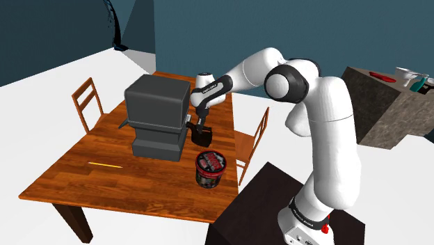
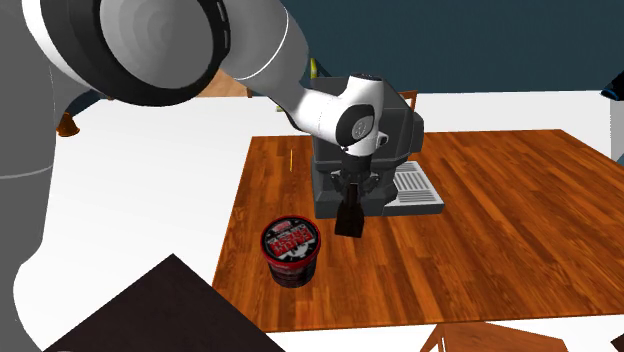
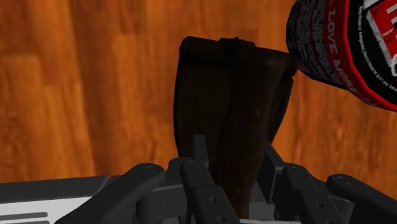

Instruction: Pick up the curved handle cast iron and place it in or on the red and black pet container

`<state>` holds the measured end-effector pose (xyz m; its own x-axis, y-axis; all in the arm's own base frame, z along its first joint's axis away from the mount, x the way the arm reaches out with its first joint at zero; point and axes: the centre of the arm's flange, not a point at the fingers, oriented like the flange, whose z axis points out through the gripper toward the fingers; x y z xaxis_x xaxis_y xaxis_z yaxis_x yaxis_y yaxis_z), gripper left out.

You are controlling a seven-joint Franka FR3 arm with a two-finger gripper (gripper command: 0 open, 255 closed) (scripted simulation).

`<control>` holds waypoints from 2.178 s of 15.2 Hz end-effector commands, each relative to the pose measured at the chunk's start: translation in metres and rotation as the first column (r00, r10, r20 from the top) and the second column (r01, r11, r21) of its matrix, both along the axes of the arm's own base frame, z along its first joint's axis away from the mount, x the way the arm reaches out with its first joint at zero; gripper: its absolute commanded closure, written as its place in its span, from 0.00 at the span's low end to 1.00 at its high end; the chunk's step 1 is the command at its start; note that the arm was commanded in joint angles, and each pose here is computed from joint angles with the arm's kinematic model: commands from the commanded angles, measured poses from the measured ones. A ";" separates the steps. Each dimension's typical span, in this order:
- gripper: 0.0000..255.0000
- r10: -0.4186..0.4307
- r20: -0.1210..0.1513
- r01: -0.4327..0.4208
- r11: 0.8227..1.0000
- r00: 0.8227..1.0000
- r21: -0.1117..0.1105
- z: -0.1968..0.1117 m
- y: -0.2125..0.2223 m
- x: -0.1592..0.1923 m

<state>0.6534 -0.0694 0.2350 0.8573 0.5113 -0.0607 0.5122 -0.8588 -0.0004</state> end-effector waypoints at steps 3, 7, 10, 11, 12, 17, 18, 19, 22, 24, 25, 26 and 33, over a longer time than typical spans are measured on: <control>1.00 0.000 0.001 0.000 1.000 1.000 0.000 0.022 0.000 0.000; 1.00 0.000 0.001 0.000 1.000 1.000 0.000 0.043 0.000 0.000; 1.00 0.000 0.001 0.000 1.000 1.000 0.000 0.059 0.000 0.000; 1.00 0.000 0.001 0.000 1.000 1.000 0.000 0.064 0.000 0.000; 1.00 0.000 0.001 0.000 1.000 1.000 0.000 0.069 0.000 0.000; 1.00 0.000 0.001 0.000 1.000 1.000 0.000 0.096 0.000 0.000; 1.00 0.000 0.001 0.000 1.000 1.000 0.000 0.101 0.000 0.000; 1.00 0.000 0.001 0.000 1.000 1.000 0.000 0.106 0.000 0.000; 1.00 0.000 0.001 0.000 1.000 1.000 0.000 0.115 0.012 -0.023; 1.00 0.000 0.001 0.000 1.000 1.000 0.000 0.119 0.023 -0.046; 1.00 0.000 0.001 0.000 1.000 1.000 0.000 0.121 0.029 -0.058; 1.00 0.000 0.001 0.000 1.000 1.000 0.000 0.123 0.035 -0.070; 1.00 0.000 0.001 0.000 1.000 1.000 0.000 0.137 0.076 -0.151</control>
